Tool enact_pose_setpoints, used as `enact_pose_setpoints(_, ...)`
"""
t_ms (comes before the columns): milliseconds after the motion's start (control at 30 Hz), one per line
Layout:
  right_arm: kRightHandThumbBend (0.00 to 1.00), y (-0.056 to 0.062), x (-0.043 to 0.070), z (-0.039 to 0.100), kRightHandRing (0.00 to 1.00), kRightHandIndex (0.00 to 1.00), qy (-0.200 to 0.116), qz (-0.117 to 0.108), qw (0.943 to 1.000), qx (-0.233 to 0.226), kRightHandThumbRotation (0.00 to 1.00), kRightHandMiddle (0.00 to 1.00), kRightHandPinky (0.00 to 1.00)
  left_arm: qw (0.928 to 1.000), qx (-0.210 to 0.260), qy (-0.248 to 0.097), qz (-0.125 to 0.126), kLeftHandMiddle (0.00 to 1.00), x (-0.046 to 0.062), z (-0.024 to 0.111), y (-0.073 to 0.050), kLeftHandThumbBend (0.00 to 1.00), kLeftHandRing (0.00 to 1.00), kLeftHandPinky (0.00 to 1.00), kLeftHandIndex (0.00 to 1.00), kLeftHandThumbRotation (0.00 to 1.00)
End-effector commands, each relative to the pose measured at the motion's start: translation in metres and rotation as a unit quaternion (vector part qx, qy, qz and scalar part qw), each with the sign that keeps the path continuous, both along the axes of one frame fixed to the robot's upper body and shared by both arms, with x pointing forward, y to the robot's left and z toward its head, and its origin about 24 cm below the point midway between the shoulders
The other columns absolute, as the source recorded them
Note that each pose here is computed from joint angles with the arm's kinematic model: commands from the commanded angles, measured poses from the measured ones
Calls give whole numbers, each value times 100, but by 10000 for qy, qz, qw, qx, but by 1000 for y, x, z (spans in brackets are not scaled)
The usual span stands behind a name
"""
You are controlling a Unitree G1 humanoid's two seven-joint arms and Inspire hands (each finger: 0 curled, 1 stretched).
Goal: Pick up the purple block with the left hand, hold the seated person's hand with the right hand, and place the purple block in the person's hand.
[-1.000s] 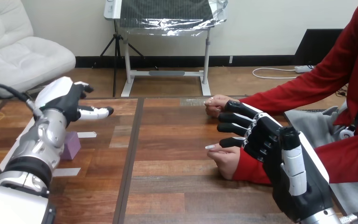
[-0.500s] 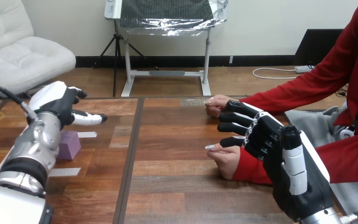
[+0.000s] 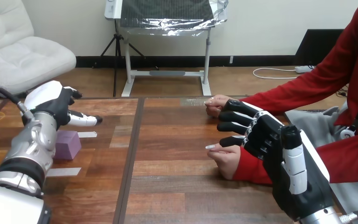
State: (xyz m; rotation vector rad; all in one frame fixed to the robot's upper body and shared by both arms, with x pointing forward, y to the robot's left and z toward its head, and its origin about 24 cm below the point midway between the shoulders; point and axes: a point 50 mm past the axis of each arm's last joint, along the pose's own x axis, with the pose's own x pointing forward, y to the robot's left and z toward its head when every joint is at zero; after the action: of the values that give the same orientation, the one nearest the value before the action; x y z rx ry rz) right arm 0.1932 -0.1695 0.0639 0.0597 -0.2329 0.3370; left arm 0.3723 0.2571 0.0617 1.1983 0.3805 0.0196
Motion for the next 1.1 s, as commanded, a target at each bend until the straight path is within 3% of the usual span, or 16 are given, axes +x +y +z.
enact_pose_setpoints(0,87,4,10,18,75,79,-502,72,9987,66,100,77,65,9997,143,-189,17,82,3,7,2,76,81,73,82,35)
enact_pose_setpoints(1067,88,5,9,20,75,79,-563,71,9983,123,100,77,64,9998,202,18,50,82,-3,-5,0,75,81,74,82,36)
